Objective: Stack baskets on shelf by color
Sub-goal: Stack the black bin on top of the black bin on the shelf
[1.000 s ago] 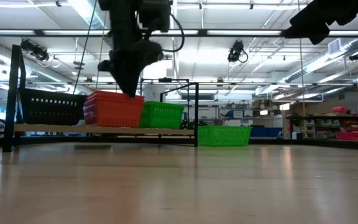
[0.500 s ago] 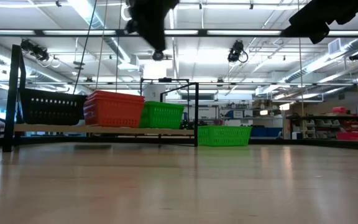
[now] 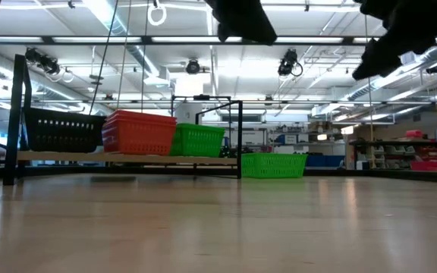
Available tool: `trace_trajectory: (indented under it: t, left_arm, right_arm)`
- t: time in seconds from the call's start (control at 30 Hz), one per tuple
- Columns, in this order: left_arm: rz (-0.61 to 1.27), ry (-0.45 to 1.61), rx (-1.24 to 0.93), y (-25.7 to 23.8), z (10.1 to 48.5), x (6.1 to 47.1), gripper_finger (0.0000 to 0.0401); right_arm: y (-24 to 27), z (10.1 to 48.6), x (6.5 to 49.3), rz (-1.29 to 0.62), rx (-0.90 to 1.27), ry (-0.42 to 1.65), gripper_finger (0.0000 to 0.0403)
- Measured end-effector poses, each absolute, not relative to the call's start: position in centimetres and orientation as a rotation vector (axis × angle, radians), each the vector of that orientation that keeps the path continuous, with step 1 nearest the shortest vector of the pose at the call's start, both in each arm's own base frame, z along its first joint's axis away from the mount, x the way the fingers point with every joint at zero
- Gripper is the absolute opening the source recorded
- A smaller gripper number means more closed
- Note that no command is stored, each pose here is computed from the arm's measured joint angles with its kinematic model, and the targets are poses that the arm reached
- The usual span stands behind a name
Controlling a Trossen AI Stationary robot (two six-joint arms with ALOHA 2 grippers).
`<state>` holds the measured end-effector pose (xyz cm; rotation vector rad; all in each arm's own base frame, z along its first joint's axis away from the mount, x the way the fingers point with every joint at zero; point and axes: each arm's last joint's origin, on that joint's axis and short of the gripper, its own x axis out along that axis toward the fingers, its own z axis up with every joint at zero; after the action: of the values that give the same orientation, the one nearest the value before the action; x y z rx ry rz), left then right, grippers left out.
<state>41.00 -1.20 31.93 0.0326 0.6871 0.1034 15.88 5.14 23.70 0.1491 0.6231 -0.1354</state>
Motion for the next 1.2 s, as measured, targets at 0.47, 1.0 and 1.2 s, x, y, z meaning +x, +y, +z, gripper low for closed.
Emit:
trace_trajectory:
  t: [0.47, 1.0, 1.2]
  left_arm:
    - [0.002, 0.694, 0.104, -5.0, 29.5, 42.6, 0.0078]
    - [-0.018, 0.653, -0.004, -8.2, 28.5, 43.3, 0.0078]
    - [-0.015, 0.653, -0.058, -9.5, 28.5, 43.0, 0.0072]
  right_arm:
    - [10.1, 24.1, 16.4, 0.403, 0.035, 0.953, 0.0175]
    - [15.4, 19.1, 16.5, 0.537, -0.065, 1.287, 0.0176]
    - [16.6, 17.4, 16.2, 0.59, -0.153, 1.357, 0.0176]
